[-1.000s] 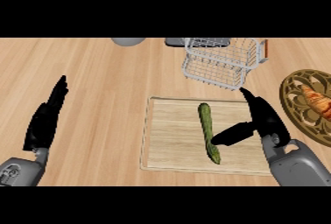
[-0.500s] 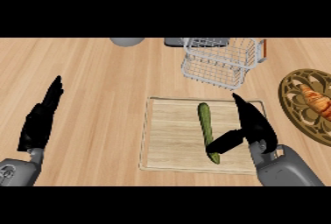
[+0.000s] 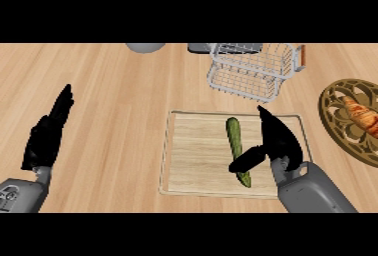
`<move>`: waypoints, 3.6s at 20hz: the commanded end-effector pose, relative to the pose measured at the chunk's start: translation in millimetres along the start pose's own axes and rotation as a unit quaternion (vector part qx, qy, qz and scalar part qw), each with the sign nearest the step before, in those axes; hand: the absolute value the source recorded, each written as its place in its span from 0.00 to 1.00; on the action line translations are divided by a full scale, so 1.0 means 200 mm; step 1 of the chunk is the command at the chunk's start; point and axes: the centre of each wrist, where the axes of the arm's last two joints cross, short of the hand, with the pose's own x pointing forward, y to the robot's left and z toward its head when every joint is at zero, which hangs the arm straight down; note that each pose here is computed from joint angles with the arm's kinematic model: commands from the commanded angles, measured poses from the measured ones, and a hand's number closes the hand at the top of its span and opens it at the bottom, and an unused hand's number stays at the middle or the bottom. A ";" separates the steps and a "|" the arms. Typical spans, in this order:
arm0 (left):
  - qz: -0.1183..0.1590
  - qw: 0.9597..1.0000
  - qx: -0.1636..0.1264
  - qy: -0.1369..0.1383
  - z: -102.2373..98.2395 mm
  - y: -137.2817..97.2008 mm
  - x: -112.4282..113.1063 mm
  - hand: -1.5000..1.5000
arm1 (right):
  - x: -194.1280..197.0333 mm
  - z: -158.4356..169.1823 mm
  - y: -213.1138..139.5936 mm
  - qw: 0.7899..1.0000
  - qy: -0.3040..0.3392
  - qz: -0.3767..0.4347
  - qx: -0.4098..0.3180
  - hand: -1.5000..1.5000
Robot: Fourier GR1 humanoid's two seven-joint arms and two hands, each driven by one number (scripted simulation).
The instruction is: Pick the squash from the tray and place it in the tiered basket
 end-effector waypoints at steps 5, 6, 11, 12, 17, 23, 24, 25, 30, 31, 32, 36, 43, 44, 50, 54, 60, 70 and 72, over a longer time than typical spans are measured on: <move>0.007 1.000 -0.011 0.006 0.09 0.02 0.00 0.50 | 0.06 -0.01 0.03 0.993 0.115 -0.001 0.013 0.00; -0.001 1.000 -0.013 0.005 0.01 0.02 0.08 0.50 | 0.05 -0.03 0.09 0.993 0.119 -0.005 0.020 0.00; 0.006 1.000 -0.004 0.004 -0.03 0.03 0.02 0.50 | 0.05 0.00 0.15 0.992 0.119 0.002 0.030 0.00; 0.002 1.000 -0.004 0.002 0.04 0.01 0.00 0.50 | 0.05 -0.09 0.09 0.993 0.120 0.005 0.024 0.00; -0.005 1.000 -0.007 -0.009 0.06 0.00 0.01 0.50 | 0.08 -0.11 0.16 0.991 0.125 0.003 0.041 0.00; 0.007 1.000 0.003 -0.001 -0.01 0.02 0.04 0.50 | 0.01 -0.17 0.33 0.991 0.122 -0.011 0.058 0.00; -0.010 1.000 -0.005 0.001 0.02 0.01 -0.03 0.50 | 0.08 -0.18 0.27 0.991 0.120 -0.011 0.059 0.00; -0.003 1.000 0.009 -0.003 0.02 -0.05 -0.06 0.50 | -0.02 -0.19 0.31 0.991 0.119 -0.002 0.066 0.00; 0.005 1.000 -0.003 0.002 0.00 -0.05 0.01 0.50 | -0.03 -0.27 0.30 0.985 0.090 0.017 0.145 1.00; -0.001 1.000 -0.006 0.000 0.00 0.04 0.04 0.50 | 0.01 -0.25 0.35 0.988 0.064 0.065 0.127 1.00; 0.001 1.000 -0.003 -0.005 0.02 -0.06 0.01 0.50 | 0.06 -0.19 0.39 0.986 0.061 0.104 0.112 1.00; 0.000 1.000 -0.003 -0.003 -0.03 0.01 0.06 0.50 | 0.06 -0.21 0.34 0.992 0.058 0.079 0.084 1.00; -0.009 1.000 0.000 0.002 -0.06 0.00 0.06 0.50 | 0.13 -0.11 0.21 0.996 0.052 -0.037 0.069 1.00; -0.010 1.000 0.001 0.000 0.00 0.02 -0.08 0.50 | 0.07 -0.12 0.17 0.996 0.057 -0.042 0.052 1.00; 0.001 0.998 -0.056 -0.041 -0.05 -0.13 0.08 0.50 | 0.59 0.01 0.31 0.992 -0.075 0.056 -0.079 1.00; -0.001 0.998 -0.062 -0.034 -0.07 -0.17 0.09 0.50 | 0.73 0.06 0.25 0.978 -0.125 -0.028 -0.162 1.00; 0.006 0.998 -0.052 -0.033 -0.11 -0.17 0.13 0.50 | 1.00 0.22 0.11 0.929 -0.193 -0.064 -0.309 1.00; 0.001 0.999 -0.033 -0.014 -0.10 -0.07 0.04 0.50 | 1.33 0.37 -0.10 0.890 -0.150 -0.013 -0.429 1.00; -0.002 1.000 -0.025 -0.018 -0.11 -0.13 0.06 0.50 | 1.37 0.41 -0.15 0.896 -0.146 -0.006 -0.419 1.00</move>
